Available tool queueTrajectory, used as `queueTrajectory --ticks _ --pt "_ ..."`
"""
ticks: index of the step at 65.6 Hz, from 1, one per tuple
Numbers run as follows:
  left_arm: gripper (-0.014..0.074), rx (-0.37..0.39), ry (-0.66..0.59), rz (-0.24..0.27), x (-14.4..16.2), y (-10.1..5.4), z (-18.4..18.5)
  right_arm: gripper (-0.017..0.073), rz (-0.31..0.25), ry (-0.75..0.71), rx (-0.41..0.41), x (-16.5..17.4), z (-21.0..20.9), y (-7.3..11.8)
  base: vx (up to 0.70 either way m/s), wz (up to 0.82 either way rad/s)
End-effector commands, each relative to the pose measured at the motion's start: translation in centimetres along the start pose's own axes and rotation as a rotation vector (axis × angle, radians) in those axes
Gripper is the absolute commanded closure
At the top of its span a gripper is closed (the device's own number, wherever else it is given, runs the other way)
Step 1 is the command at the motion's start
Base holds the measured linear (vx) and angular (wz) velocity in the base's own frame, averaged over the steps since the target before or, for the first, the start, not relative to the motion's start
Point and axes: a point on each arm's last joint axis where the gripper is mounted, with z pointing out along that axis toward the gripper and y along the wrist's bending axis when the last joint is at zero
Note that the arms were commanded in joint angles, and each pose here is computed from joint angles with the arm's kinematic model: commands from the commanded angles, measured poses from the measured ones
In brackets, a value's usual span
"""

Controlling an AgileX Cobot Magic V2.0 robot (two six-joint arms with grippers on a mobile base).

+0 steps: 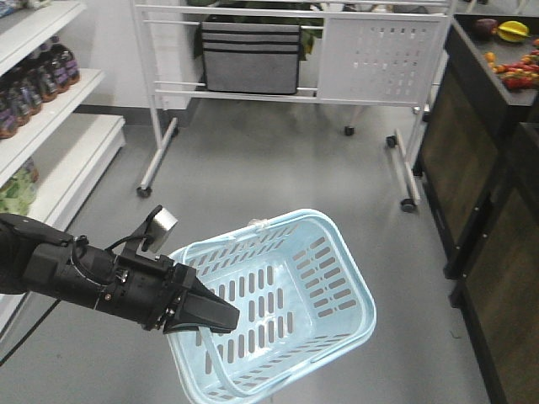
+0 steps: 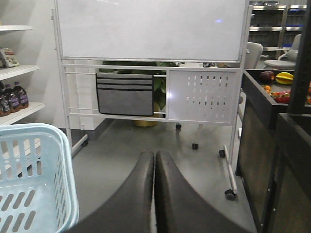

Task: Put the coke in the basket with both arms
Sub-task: 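Drive past the whiteboard stand holding the basket in the left gripper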

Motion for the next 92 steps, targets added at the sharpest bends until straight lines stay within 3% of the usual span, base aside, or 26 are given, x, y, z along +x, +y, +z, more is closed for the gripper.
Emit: queueTrajectory --ticks 1,92 --pt "0.0601 0.117 -0.02 0.051 -0.19 -2.68 -0.64 0.0568 -0.006 -0.076 -0.002 -0.37 -0.1 0.03 0.02 -0.32" --pt "0.0601 0.117 -0.02 0.052 -0.19 -2.68 -0.64 0.0568 -0.006 -0.076 -0.002 -0.37 -0.1 0.03 0.11 -0.08"
